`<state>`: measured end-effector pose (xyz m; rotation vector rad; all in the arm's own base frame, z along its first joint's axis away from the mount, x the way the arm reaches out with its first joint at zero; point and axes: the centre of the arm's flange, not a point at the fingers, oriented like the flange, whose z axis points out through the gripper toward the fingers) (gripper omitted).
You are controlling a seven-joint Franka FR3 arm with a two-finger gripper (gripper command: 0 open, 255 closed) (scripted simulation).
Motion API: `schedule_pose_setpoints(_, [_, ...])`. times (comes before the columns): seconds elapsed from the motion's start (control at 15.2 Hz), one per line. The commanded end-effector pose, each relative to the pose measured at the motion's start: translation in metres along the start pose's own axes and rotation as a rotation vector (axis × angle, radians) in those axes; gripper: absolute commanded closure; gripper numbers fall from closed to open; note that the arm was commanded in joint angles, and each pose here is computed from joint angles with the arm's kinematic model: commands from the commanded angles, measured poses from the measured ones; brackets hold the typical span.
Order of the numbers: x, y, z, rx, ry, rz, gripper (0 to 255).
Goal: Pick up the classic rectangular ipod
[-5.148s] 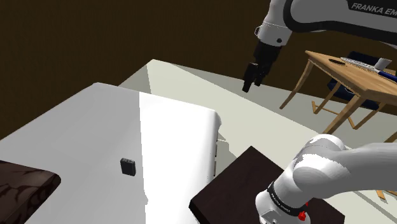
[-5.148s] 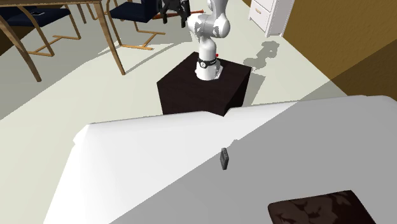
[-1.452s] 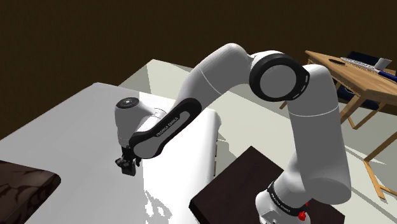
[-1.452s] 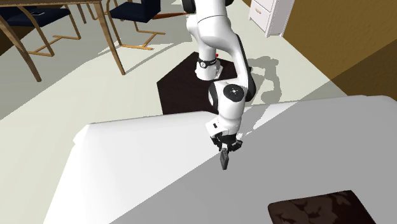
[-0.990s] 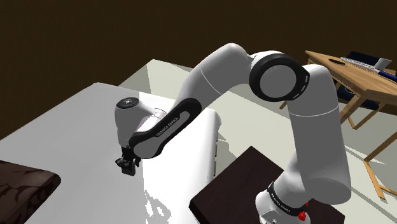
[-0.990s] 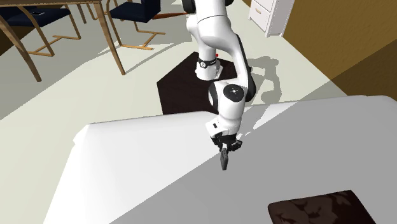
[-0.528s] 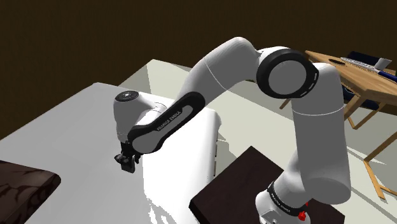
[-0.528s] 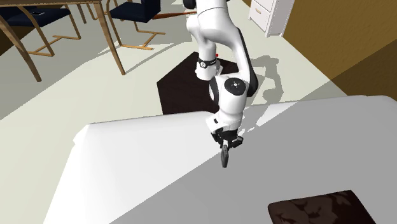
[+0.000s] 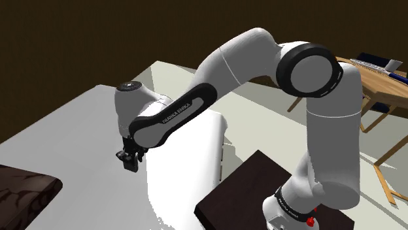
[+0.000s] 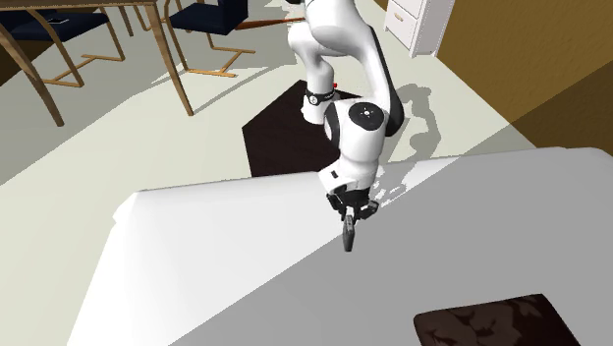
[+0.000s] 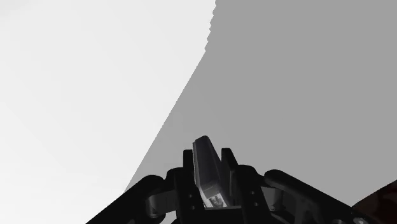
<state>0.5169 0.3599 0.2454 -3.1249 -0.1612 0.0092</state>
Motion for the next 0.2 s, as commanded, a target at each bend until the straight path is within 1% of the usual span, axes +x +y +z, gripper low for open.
schedule_pose_setpoints(0.0, [0.0002, 0.0001, -0.0108, 0.000, 0.000, 0.000, 255])
schedule_pose_setpoints(0.13, [0.0001, 0.0001, -0.0116, 0.000, 0.000, 0.000, 255])
